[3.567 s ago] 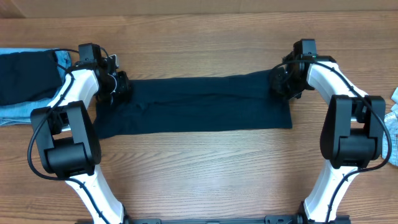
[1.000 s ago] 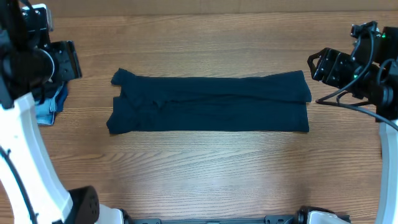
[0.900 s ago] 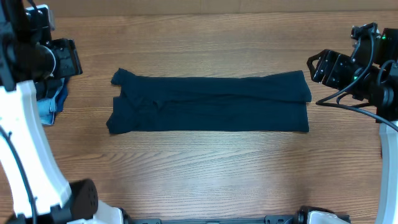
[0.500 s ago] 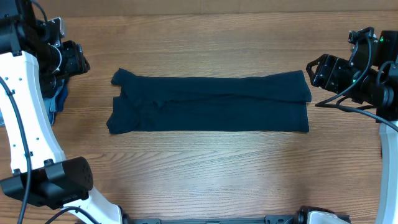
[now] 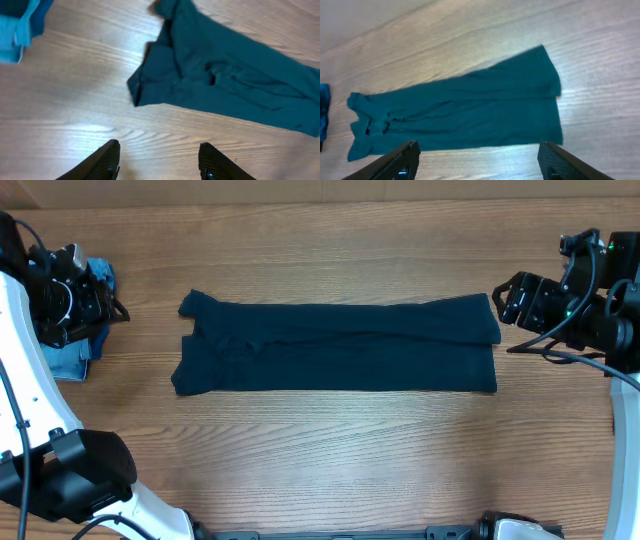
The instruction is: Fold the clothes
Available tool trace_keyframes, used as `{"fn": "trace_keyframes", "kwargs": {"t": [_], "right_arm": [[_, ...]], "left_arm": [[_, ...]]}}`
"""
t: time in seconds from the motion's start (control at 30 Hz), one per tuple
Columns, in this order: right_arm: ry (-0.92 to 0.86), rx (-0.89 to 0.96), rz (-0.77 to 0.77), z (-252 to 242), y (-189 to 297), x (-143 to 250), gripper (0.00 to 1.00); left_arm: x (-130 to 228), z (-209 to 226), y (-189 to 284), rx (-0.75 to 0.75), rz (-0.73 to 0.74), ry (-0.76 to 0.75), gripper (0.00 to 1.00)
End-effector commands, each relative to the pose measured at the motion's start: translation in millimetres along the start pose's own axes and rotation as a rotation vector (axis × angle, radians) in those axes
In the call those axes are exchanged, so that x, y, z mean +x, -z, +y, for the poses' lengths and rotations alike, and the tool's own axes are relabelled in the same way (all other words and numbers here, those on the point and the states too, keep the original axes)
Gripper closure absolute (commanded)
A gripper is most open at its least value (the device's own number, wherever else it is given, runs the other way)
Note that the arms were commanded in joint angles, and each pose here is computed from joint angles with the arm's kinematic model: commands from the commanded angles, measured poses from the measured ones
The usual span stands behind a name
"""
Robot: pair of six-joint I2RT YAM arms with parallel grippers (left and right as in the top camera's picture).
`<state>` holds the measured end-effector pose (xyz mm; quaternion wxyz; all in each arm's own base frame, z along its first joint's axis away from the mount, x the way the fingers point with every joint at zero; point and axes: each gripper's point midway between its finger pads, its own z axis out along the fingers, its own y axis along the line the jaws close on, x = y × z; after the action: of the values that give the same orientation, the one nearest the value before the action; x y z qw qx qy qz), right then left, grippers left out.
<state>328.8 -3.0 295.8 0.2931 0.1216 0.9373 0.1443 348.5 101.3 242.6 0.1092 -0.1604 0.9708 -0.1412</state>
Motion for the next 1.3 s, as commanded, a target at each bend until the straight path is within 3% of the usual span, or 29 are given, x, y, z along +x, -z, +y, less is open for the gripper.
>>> {"fn": "trace_keyframes", "kwargs": {"t": [0.0, 0.1, 0.17, 0.43, 0.7, 1.0, 1.27], "right_arm": [[-0.114, 0.079, 0.061, -31.3, -21.6, -3.9, 0.2], [-0.172, 0.112, 0.129, -54.5, -45.0, -2.1, 0.2], [-0.218, 0.117, 0.166, -72.7, -66.4, -4.9, 0.17], [-0.347, 0.001, 0.304, -126.1, -145.0, 1.3, 0.15], [-0.345, -0.032, 0.394, -151.9, -207.3, 21.3, 0.16], [-0.291, -0.14, 0.44, -154.4, -245.6, 38.1, 0.16], [-0.29, -0.182, 0.544, -149.5, -267.0, 72.9, 0.2]], "left_arm": [[5.3, -24.0, 39.4, 0.044, -0.135, -0.111, 0.42], [10.9, -31.5, 58.9, 0.037, -0.198, -0.135, 0.29], [17.5, -36.9, 72.9, 0.032, -0.238, -0.151, 0.0], [44.5, -65.6, 108.1, 0.097, -0.33, -0.228, 0.0], [61.0, -75.8, 133.2, 0.024, -0.425, -0.287, 0.0], [64.0, -108.1, 128.1, -0.074, -0.442, -0.444, 0.0], [60.1, -112.6, 124.3, -0.067, -0.439, -0.459, 0.0]]}}
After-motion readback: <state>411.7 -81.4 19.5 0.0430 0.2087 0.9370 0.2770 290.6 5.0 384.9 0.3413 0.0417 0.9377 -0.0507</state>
